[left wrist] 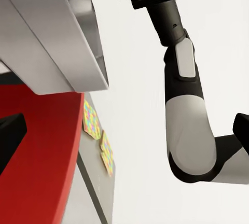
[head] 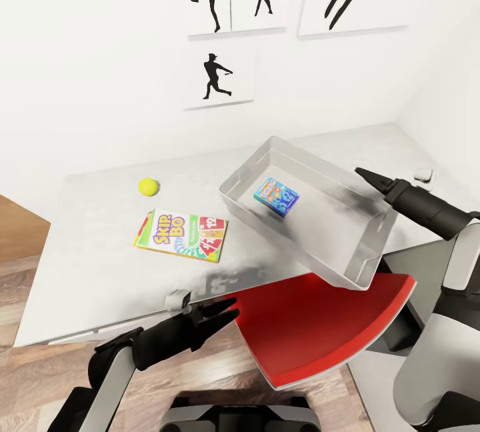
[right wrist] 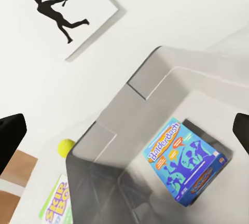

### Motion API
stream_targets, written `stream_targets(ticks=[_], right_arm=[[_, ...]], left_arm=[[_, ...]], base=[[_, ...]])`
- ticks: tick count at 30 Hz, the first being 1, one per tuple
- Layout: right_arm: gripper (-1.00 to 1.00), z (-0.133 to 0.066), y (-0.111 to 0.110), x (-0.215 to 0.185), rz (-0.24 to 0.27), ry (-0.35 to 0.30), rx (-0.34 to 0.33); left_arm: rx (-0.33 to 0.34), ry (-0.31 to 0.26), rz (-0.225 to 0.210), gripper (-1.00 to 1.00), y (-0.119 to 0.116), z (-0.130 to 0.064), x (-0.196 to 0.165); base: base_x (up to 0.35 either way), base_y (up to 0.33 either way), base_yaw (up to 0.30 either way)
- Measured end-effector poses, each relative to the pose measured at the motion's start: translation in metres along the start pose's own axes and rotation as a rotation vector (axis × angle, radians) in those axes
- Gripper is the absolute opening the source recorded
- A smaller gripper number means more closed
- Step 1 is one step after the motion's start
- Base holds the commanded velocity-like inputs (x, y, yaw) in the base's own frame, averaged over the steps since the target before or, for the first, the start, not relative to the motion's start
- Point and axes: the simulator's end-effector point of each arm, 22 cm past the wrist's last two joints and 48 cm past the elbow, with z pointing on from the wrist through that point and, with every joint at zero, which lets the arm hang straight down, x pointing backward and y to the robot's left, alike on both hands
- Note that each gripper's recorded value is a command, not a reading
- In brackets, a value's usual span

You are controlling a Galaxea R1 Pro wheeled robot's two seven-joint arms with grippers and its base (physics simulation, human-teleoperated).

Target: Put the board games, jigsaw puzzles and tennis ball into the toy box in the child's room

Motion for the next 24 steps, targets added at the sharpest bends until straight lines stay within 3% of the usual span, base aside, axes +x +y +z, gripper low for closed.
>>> stream_targets(ticks=[12, 24], right_arm=[[1.0, -0.005, 0.018, -0.003, -0.013, 0.004, -0.088], [1.0, -0.006, 0.022, -0.005, -0.018, 0.004, -0.107]], left_arm=[[-0.001, -0.008, 0.008, 1.0, 0.0, 0.0, -0.001], [-0.001, -0.008, 0.009, 1.0, 0.0, -0.001, -0.001]], base=[[-0.004, 0.004, 0.0], [-0.125, 0.117, 0.0]])
